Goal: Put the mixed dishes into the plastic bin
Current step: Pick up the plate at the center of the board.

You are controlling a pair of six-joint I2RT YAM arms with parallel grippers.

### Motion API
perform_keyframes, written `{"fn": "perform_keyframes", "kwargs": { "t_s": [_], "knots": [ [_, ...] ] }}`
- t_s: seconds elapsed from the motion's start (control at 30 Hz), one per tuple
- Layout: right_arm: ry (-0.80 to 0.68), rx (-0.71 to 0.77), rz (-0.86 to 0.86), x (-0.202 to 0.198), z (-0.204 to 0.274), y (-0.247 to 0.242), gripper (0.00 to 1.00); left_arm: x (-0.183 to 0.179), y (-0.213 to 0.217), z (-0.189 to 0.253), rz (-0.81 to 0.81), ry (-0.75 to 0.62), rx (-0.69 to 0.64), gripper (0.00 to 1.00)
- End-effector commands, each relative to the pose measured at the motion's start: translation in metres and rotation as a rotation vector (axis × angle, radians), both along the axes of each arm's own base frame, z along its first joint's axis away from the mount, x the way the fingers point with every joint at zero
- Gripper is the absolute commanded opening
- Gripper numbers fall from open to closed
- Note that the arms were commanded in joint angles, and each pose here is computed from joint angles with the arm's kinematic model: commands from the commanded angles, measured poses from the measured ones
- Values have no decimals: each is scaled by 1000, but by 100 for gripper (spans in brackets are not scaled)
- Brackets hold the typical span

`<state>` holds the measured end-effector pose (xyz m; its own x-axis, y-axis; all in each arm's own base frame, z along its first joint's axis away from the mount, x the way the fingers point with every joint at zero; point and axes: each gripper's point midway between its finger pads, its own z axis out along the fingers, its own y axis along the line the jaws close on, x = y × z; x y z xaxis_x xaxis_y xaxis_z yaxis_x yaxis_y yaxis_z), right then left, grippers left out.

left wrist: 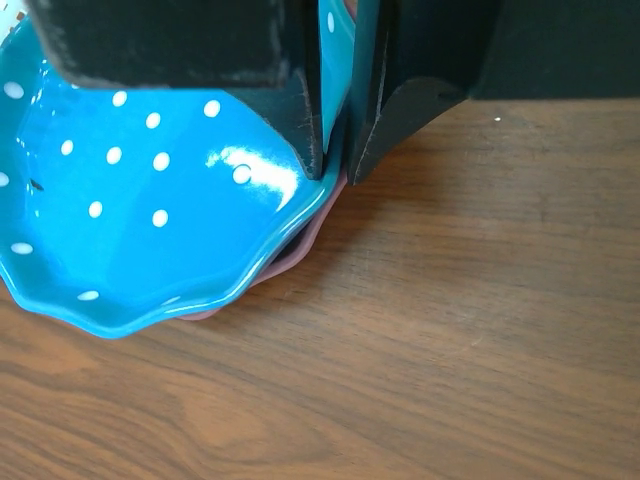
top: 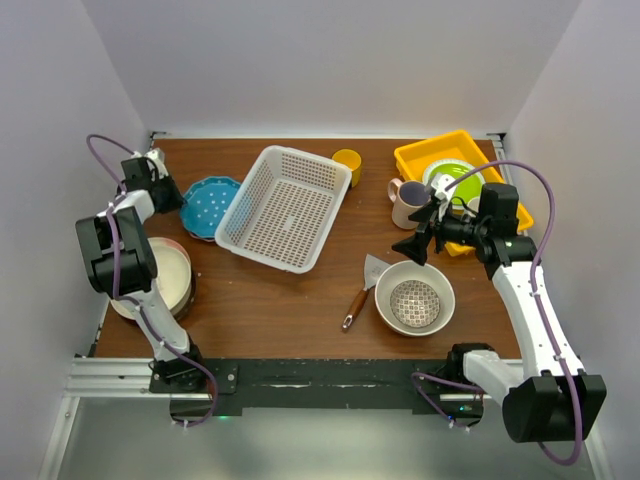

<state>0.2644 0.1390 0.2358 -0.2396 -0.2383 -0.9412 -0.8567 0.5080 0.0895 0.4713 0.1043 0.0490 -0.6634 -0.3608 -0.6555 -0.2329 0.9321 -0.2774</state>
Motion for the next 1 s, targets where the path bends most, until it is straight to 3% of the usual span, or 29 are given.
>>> {"fn": "perform_keyframes", "kwargs": {
  "t_s": [0.0,0.3,0.97],
  "knots": [
    [-17,6,0,3,6,1,98,13,0,33,-16,-96,4,0],
    [-19,10,4,2,8,2,98,7,1,90,55,-238,-48,0],
    [-16,14,-6,3,6,1,98,-22,13,141,225,-414,-353,0]
  ]
}}
